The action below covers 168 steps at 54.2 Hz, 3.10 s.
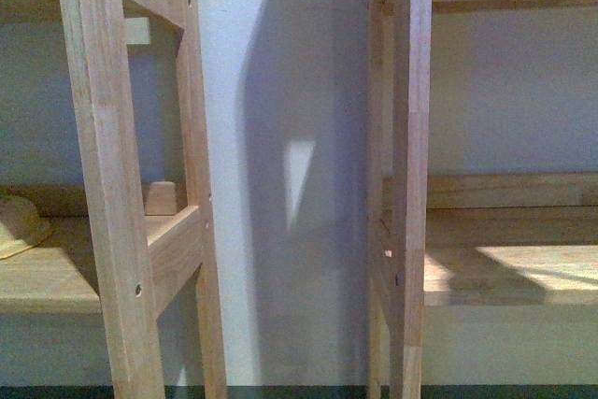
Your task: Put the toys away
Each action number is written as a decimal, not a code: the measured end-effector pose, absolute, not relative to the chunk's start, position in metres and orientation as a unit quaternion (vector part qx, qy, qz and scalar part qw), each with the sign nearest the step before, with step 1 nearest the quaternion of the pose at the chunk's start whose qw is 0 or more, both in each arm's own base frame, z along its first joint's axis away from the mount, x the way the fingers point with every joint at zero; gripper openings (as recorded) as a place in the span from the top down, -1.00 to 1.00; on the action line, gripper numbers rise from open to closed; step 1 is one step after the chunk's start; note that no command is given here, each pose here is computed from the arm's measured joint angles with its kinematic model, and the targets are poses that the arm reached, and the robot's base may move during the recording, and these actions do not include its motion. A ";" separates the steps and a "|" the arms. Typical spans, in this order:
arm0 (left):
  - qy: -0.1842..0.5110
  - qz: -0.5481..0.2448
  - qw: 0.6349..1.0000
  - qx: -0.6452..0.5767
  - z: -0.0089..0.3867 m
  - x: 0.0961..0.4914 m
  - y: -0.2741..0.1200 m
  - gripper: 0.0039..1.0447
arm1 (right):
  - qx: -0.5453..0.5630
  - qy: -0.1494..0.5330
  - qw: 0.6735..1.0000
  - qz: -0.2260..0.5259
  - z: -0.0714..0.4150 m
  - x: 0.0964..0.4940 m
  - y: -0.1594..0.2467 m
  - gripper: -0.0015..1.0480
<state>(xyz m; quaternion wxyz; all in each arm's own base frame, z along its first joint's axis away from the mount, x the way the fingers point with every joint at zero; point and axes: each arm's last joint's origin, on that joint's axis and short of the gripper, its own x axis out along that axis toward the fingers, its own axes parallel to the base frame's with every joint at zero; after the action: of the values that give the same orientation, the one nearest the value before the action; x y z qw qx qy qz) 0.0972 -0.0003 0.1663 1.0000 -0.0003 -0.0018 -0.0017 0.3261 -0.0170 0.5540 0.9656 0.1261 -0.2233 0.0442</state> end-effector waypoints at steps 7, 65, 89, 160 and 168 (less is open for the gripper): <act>-0.002 -0.002 1.000 0.000 0.166 0.097 0.000 -0.89 | 0.118 -0.237 0.964 0.010 0.561 0.296 -0.031 -0.87; -0.002 -0.002 1.000 0.000 0.166 0.097 0.000 -0.89 | 0.079 -0.181 0.970 -0.141 0.408 0.097 -0.062 -0.87; -0.002 -0.002 1.000 0.000 0.166 0.097 0.000 -0.89 | 0.125 -0.043 0.988 -0.086 0.278 0.113 -0.033 -0.87; -0.002 -0.002 1.000 0.000 0.166 0.097 0.000 -0.89 | 0.002 0.003 1.000 0.000 0.179 0.098 0.000 0.93; -0.002 -0.002 1.000 0.000 0.166 0.097 0.000 -0.89 | 0.002 0.005 1.000 0.000 0.175 0.098 0.000 0.93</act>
<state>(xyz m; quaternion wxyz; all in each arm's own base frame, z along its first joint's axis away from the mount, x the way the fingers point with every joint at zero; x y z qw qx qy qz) 0.0972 -0.0003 0.1663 1.0000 -0.0003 -0.0018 -0.0017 0.0981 -0.0003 0.1751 1.0000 0.0024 0.0052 -0.0002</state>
